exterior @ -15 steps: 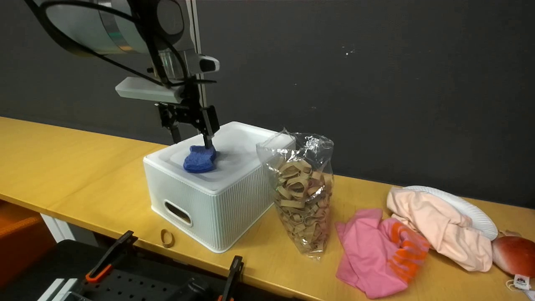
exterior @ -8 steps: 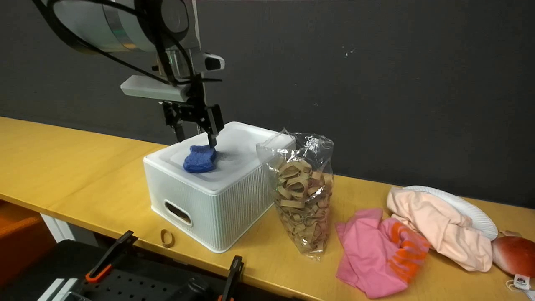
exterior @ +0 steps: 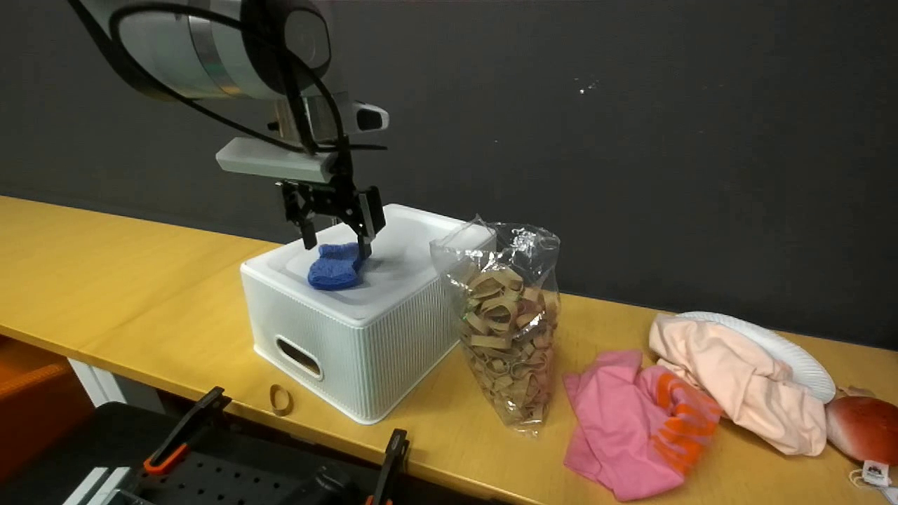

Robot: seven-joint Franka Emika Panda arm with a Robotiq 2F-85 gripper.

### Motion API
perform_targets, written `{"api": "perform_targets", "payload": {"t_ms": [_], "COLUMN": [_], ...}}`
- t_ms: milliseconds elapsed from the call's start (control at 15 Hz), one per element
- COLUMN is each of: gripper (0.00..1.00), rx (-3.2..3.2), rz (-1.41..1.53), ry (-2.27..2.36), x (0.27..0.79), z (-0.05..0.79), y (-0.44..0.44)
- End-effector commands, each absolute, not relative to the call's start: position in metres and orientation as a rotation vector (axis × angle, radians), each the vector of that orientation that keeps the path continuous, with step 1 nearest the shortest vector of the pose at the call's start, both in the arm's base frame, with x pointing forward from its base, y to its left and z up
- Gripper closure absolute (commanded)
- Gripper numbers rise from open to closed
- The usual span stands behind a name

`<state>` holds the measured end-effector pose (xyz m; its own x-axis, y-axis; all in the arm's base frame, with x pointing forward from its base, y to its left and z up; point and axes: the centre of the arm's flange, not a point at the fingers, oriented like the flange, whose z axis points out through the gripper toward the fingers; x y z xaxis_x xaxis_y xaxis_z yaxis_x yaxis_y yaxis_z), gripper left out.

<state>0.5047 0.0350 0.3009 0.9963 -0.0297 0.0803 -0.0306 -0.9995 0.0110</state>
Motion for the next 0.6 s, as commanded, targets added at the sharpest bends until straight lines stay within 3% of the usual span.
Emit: {"api": "perform_targets", "payload": {"t_ms": [0,467,533], "gripper": [0.00,0.00,0.05], "rx": [3.133,3.131,3.131], "rz": [0.096,0.066,0.065], "ry": [-0.007,0.013,0.013], "x": [0.509,0.506,0.506], "z": [0.290,0.277,0.277], "y": [0.037,0.039,0.039]}}
